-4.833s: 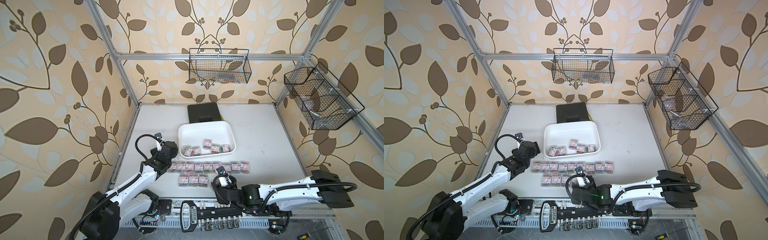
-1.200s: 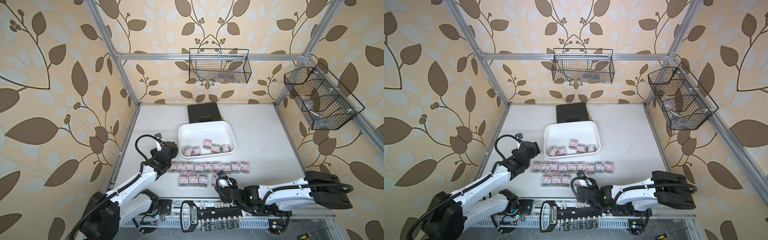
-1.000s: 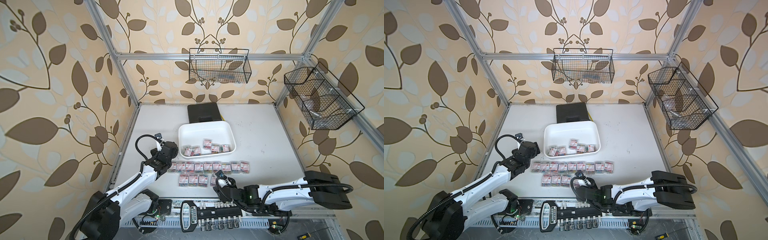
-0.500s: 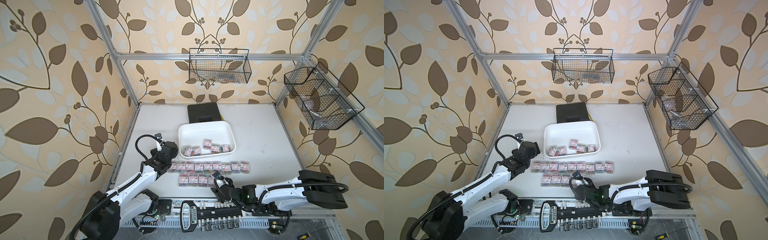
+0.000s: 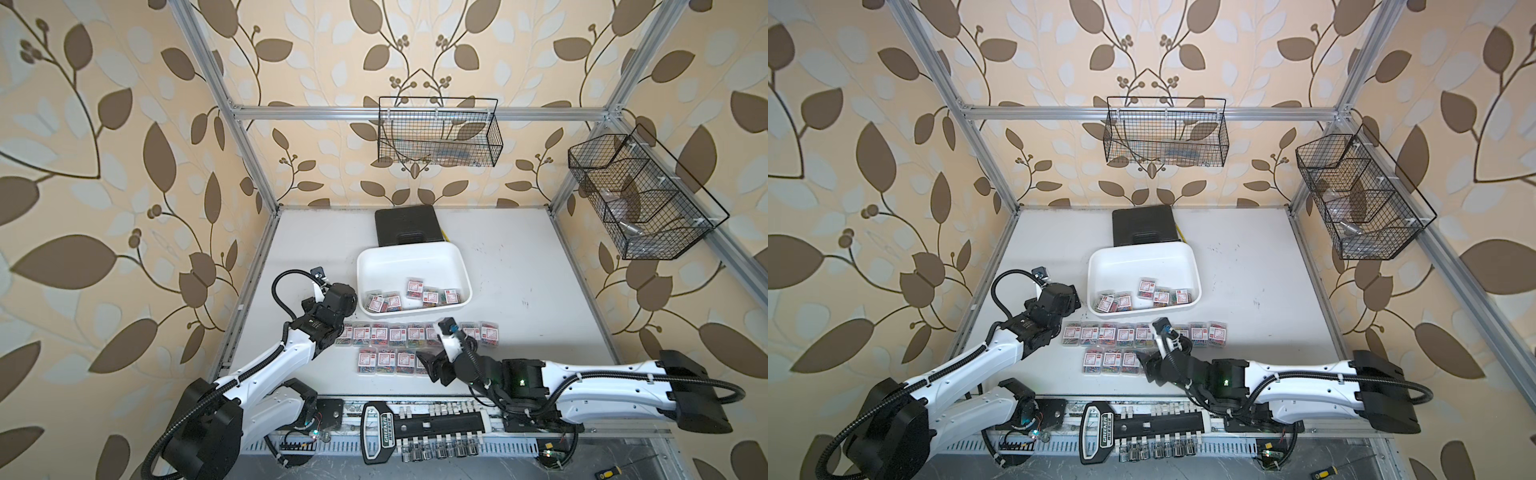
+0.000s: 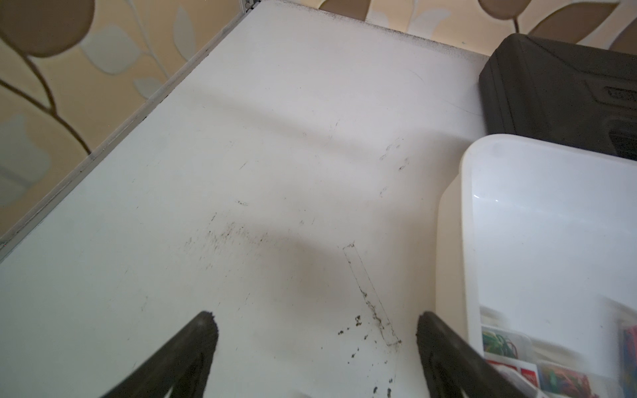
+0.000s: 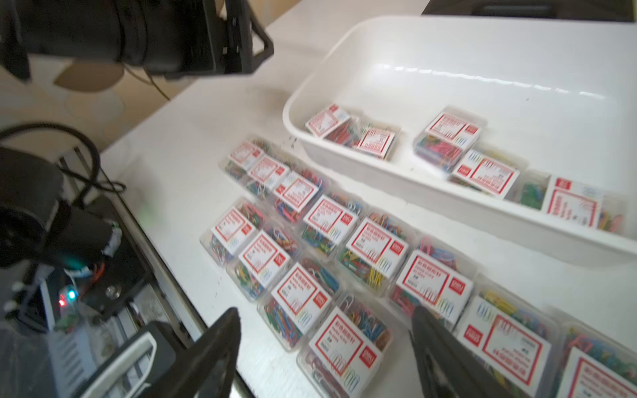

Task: Take the paper clips out of the storage box
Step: Adjust the boxed paper clips at the center of the board, then pick up the boxed paper clips from the storage box.

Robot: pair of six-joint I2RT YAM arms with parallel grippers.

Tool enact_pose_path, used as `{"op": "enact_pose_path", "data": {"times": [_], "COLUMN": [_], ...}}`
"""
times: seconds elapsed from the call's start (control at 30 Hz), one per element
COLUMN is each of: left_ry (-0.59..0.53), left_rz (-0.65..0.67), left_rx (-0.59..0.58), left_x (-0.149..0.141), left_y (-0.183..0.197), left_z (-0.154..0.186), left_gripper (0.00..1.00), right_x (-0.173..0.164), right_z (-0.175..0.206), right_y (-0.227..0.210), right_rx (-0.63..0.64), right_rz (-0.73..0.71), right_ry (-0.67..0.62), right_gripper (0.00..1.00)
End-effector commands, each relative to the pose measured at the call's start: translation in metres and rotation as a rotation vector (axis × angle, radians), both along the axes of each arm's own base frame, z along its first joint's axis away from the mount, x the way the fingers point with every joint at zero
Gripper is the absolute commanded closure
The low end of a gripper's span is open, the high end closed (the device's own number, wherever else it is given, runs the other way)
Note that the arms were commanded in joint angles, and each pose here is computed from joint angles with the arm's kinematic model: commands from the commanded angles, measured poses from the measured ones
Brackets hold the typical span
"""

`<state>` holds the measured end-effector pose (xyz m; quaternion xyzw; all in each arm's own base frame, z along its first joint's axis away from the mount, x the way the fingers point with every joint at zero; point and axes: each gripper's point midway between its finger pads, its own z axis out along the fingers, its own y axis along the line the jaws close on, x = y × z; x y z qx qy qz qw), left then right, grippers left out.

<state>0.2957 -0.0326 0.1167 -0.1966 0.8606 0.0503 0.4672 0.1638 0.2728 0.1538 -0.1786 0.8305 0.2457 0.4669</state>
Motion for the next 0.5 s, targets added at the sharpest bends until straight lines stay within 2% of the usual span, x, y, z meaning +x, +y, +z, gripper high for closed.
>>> {"op": "enact_pose_path", "data": {"times": [0.0, 0.03, 0.1, 0.2, 0.4, 0.47], "left_ry": [-0.043, -0.041, -0.039, -0.032, -0.038, -0.044], "left_rz": [0.024, 0.019, 0.006, -0.006, -0.022, -0.025], "left_rx": [-0.009, -0.010, -0.010, -0.009, -0.011, -0.012], "left_x": [0.007, 0.007, 0.008, 0.010, 0.011, 0.010], "left_y": [0.002, 0.002, -0.001, -0.003, -0.006, -0.006], "left_z": [0.014, 0.014, 0.013, 0.013, 0.013, 0.014], "left_gripper": [0.07, 0.07, 0.07, 0.07, 0.07, 0.07], "right_x": [0.029, 0.042, 0.066, 0.096, 0.141, 0.157], "right_z": [0.017, 0.019, 0.018, 0.014, 0.002, -0.014], "right_y": [-0.018, -0.023, -0.032, -0.033, -0.002, 0.005], "right_rx": [0.051, 0.067, 0.079, 0.055, -0.135, -0.201], "right_rz": [-0.105, -0.136, -0.193, -0.245, -0.277, -0.292], "right_ry": [0.013, 0.050, 0.116, 0.148, 0.162, 0.199], "right_gripper": [0.15, 0.14, 0.18, 0.22, 0.24, 0.24]}}
